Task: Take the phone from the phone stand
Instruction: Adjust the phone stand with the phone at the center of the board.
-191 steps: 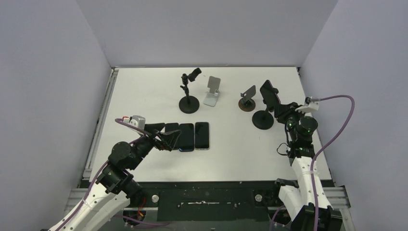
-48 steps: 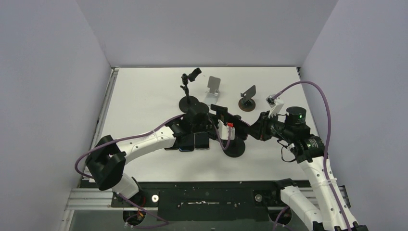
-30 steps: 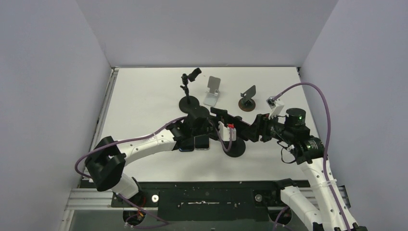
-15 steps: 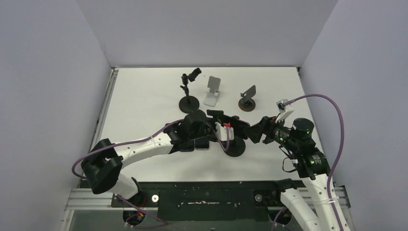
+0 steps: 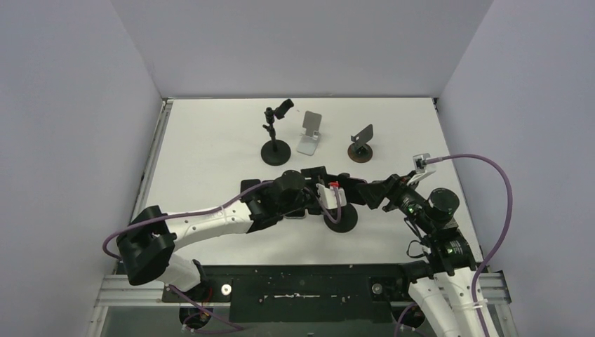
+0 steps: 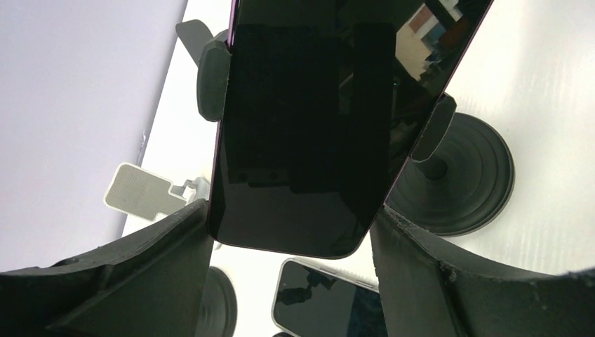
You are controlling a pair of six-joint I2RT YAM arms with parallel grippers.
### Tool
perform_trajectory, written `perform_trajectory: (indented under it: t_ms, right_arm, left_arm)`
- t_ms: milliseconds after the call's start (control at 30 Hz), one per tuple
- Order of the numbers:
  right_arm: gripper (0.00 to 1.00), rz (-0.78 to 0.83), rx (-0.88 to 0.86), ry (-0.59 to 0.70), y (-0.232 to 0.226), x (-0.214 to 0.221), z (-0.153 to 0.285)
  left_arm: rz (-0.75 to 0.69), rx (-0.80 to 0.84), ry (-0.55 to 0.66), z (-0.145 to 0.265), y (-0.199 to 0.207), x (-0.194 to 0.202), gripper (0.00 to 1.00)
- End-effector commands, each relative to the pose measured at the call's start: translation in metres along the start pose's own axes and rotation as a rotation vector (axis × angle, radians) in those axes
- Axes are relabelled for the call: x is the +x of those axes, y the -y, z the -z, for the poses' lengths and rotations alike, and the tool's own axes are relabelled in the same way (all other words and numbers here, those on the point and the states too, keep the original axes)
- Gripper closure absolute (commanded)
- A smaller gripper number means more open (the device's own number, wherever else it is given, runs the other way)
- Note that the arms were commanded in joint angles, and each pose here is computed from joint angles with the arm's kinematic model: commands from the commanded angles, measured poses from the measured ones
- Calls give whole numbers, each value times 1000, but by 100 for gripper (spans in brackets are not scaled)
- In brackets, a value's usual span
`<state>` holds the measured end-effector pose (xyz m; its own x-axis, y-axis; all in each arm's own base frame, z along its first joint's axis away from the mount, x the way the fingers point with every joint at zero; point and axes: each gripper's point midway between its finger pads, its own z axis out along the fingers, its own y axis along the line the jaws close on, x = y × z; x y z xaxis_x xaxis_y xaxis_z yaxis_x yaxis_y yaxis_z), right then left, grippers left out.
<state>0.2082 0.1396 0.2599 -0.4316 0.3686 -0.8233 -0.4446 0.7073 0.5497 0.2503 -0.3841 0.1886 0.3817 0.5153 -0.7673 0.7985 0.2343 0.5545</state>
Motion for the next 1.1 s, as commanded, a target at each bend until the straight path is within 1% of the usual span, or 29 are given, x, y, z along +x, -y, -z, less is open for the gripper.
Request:
perform_trajectory:
  t_ms: [0, 100, 133, 233, 333, 600, 800, 1067]
  right_arm:
    - [29, 17, -52, 126, -14, -23, 3]
    - [29, 23, -53, 152, -15, -26, 6]
    - [29, 28, -54, 165, -16, -28, 8]
    - [29, 31, -51, 194, -17, -32, 12]
    - [29, 27, -43, 221, -16, -33, 16]
    - [29, 9, -27, 253, -12, -30, 22]
    - [29, 5, -20, 260, -9, -28, 24]
    - [29, -10, -23, 272, -4, -20, 24]
  left_arm:
    - [105, -24, -6, 4, 12, -4, 89]
    - [137, -19, -23, 3, 23, -1, 95]
    - [140, -15, -27, 3, 28, -1, 100]
    - [154, -38, -49, 2, 37, -1, 100]
    - [199, -82, -64, 2, 39, -2, 100]
    - [432, -220, -94, 2, 35, -2, 100]
    - [615, -230, -77, 0, 43, -6, 100]
    - [762, -260, -99, -1, 51, -12, 100]
